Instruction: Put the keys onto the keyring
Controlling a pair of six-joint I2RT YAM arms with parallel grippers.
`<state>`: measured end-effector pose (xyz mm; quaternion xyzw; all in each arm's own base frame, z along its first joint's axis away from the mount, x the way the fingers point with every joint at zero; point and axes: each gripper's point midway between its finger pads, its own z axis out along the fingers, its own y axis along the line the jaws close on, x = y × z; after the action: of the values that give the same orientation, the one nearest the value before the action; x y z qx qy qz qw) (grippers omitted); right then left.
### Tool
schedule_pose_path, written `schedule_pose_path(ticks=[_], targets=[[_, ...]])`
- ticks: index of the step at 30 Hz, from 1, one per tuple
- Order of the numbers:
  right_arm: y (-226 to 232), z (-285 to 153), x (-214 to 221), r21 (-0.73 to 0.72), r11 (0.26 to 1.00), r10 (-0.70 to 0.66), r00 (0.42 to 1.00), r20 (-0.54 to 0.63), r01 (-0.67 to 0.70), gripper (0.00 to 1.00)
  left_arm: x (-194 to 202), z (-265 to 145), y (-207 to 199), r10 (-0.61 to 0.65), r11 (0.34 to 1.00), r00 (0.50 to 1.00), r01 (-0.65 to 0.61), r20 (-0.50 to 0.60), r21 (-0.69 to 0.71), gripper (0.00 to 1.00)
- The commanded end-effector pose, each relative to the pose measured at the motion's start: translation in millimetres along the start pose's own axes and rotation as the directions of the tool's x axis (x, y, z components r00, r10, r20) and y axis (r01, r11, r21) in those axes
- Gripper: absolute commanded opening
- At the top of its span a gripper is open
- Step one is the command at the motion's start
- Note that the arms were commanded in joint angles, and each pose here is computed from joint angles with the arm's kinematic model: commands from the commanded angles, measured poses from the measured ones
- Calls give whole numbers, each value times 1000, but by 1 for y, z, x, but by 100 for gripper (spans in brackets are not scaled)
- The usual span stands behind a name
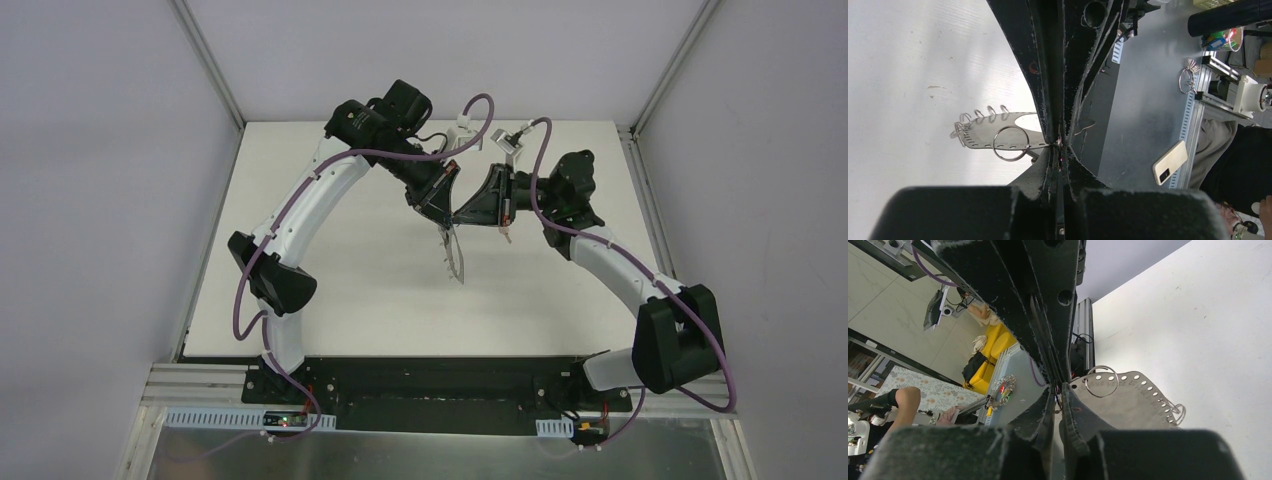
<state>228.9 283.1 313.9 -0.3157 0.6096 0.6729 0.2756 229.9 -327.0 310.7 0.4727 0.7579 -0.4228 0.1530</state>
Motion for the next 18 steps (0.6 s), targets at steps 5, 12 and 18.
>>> schedule_pose_path(ticks=[5, 12, 18], targets=[[11, 4, -17, -24, 997, -77, 997, 15, 78, 0, -2, -2, -11, 35, 998, 999, -35, 16, 46, 0], [13, -9, -48, 16, 998, -63, 989, 135, 62, 0, -21, -14, -10, 16, 997, 991, -26, 134, 69, 16], [13, -20, -68, 37, 999, -31, 971, 237, 23, 0, -37, -27, -14, -32, 993, 973, 4, 228, 120, 29]])
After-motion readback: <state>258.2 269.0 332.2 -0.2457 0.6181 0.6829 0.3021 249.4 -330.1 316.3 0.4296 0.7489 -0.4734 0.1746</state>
